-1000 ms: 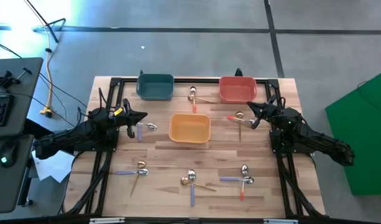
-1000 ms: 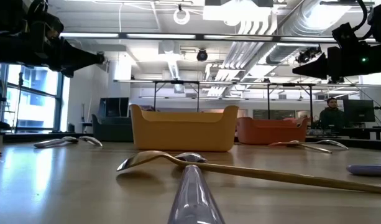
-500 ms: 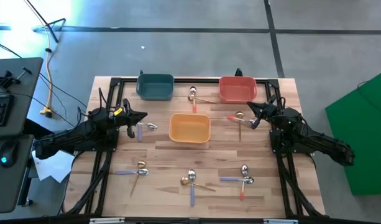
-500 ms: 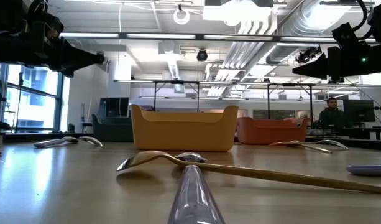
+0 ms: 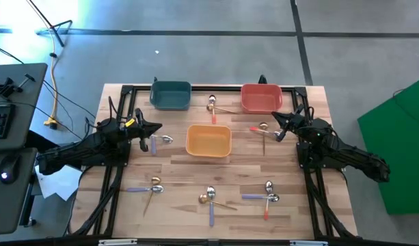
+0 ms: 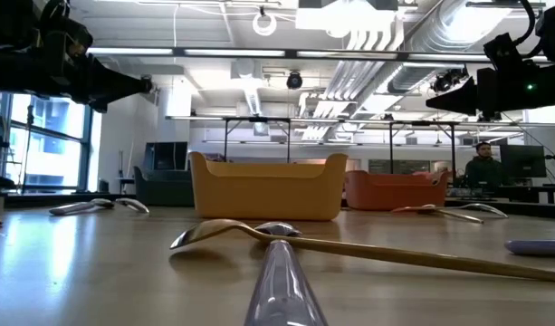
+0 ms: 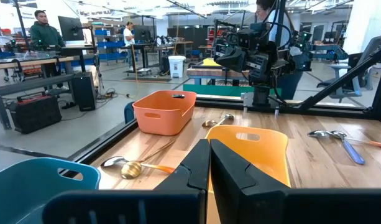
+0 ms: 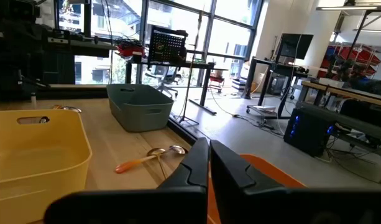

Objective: Sort silverware by color (type)

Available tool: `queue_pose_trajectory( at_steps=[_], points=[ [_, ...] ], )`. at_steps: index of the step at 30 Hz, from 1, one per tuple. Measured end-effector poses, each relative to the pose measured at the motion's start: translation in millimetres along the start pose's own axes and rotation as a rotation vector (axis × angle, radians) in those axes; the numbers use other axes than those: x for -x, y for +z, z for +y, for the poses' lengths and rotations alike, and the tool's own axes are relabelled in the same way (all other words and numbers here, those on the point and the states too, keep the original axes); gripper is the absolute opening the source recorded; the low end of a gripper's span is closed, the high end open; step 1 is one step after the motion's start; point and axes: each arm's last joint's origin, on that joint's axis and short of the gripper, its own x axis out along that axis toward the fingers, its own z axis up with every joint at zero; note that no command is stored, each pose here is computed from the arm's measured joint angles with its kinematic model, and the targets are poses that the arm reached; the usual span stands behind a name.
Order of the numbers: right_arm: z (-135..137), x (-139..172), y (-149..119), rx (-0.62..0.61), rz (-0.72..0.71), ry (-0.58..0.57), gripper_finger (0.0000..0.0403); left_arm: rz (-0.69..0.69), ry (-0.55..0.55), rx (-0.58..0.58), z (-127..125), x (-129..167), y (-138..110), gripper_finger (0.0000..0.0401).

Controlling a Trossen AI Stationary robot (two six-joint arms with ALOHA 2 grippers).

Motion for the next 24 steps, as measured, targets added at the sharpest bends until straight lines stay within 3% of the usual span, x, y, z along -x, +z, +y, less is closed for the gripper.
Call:
queue_pose_trajectory(
  at_steps=[24],
  points=[
    [0.0, 0.0, -0.1, 0.0, 0.0, 0.0, 0.0, -0.06, 0.001, -0.004, 0.1, 0.2, 5.7, 0.0003]
  ],
)
